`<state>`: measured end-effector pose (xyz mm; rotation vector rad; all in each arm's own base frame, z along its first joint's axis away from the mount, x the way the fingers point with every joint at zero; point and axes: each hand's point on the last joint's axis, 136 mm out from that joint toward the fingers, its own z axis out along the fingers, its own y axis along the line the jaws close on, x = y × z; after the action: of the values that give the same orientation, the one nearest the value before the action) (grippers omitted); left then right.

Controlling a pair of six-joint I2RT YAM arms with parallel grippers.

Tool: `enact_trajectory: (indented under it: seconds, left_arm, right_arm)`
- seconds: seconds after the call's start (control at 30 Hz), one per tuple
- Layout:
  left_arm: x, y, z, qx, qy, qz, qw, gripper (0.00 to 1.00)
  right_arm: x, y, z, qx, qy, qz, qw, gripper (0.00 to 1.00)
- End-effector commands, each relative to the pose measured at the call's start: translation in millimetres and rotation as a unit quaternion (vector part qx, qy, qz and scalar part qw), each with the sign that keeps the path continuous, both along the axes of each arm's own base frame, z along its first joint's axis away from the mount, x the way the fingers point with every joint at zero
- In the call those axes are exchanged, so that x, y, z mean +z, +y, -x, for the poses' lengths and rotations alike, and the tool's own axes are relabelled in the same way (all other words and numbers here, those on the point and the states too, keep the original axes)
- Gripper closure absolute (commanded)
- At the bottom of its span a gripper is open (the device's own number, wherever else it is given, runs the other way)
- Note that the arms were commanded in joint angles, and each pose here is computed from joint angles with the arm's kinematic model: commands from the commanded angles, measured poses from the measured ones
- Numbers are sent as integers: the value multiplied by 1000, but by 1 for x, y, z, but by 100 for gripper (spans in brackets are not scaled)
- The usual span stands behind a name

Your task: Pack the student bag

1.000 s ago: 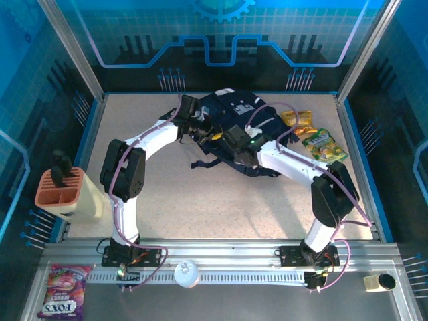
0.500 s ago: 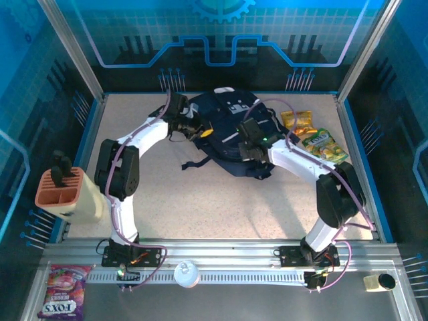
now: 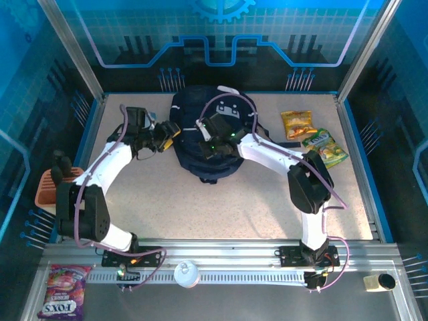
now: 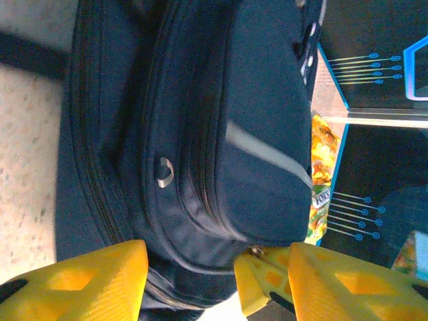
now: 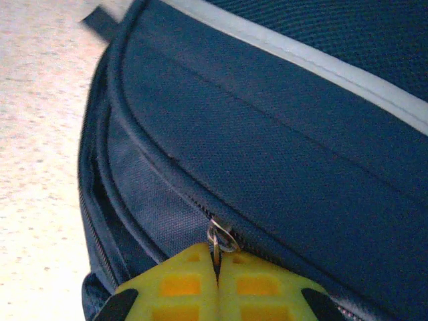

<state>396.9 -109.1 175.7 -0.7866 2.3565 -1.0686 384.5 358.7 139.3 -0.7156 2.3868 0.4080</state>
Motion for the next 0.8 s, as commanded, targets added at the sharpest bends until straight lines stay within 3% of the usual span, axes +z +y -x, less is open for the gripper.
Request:
enact_trajectory:
  seconds: [0.0,0.13,0.47,0.7,0.77]
  left_arm:
    - [-6,-2,5,25,12,36,999,41]
    - [-11,-13,-3,19,20,65,998,44]
    - [-25,-19,-24,20,38,45,998,59]
    - [-34,-9,-32,34,44,16,998,97]
    - [-36,-4,-35,39,43,8,998,100]
  right_arm:
    - [29,50,10,55,-3,-79,995,100]
    - [32,67,17,73,6,-103,992,100]
    - [26,70,24,80,18,-108,991,100]
    - [4,35,22,41,12,-46,998,100]
    - [-4,12,22,20,9,-21,1000,100]
